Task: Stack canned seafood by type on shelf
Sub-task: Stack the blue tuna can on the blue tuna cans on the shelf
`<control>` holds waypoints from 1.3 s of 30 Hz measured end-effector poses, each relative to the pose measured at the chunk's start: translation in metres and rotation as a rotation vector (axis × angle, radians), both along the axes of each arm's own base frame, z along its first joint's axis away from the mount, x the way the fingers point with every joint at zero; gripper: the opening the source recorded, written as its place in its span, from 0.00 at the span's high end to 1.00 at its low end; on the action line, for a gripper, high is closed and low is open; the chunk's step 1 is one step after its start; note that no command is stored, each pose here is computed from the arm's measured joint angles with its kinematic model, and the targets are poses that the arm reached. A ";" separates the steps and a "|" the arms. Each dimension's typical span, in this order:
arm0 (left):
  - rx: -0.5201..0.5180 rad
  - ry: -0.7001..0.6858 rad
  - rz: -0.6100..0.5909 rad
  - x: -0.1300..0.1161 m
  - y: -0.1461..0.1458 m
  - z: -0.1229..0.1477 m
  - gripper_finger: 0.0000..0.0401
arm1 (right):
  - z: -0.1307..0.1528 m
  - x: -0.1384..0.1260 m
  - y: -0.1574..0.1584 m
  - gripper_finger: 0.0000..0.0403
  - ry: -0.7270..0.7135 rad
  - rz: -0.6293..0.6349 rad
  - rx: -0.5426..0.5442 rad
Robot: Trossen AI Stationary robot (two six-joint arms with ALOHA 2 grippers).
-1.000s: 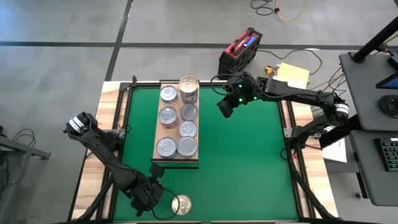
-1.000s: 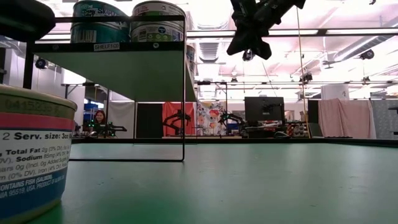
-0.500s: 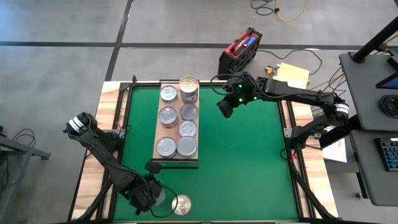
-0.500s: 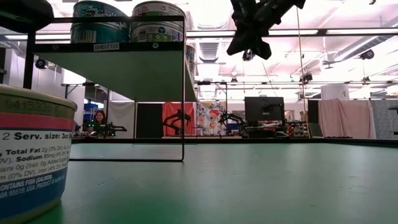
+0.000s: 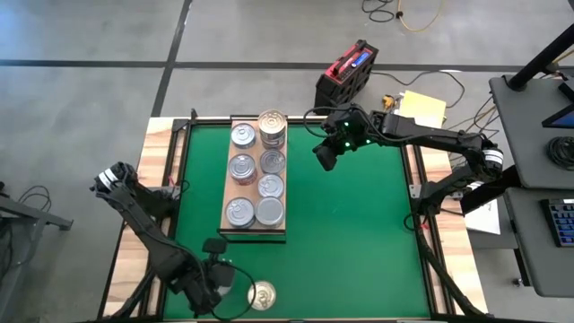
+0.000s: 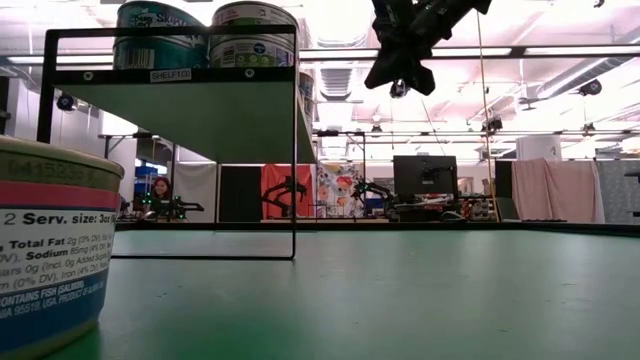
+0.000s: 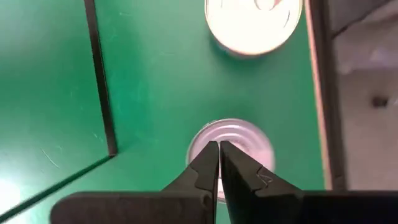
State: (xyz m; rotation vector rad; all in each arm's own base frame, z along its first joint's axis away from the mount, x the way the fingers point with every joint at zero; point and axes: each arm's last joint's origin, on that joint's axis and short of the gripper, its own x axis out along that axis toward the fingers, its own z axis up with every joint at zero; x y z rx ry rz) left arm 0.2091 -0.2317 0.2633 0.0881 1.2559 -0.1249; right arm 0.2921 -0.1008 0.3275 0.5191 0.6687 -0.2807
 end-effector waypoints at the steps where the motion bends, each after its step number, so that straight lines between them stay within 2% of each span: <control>1: -0.012 -0.002 0.025 0.000 -0.001 0.004 1.00 | 0.000 0.000 0.000 0.98 0.001 0.002 -0.002; 8: -0.136 -0.035 0.188 -0.001 -0.010 0.031 1.00 | 0.000 0.000 0.000 0.98 0.002 0.012 -0.013; 13: -0.245 -0.038 0.305 -0.012 -0.023 0.047 1.00 | 0.000 0.000 0.000 0.98 0.004 0.028 -0.032; 18: -0.308 -0.013 0.435 -0.022 -0.031 0.049 1.00 | 0.000 0.000 0.000 0.98 0.006 0.042 -0.048; 22: -0.313 0.008 0.528 -0.023 -0.029 0.044 1.00 | 0.000 0.000 0.000 0.98 0.006 0.046 -0.052; 27: -0.331 0.082 0.583 -0.026 -0.029 0.043 1.00 | 0.000 0.000 0.000 0.98 0.006 0.046 -0.052; 32: -0.403 0.230 0.553 -0.030 -0.035 0.044 1.00 | 0.000 0.000 0.000 0.98 0.006 0.046 -0.050; 36: -0.426 0.203 0.625 -0.028 -0.035 0.045 1.00 | 0.000 0.000 0.000 0.98 0.005 0.046 -0.048; 39: -0.421 0.133 0.681 -0.027 -0.035 0.045 1.00 | 0.000 0.000 0.000 0.98 0.005 0.046 -0.049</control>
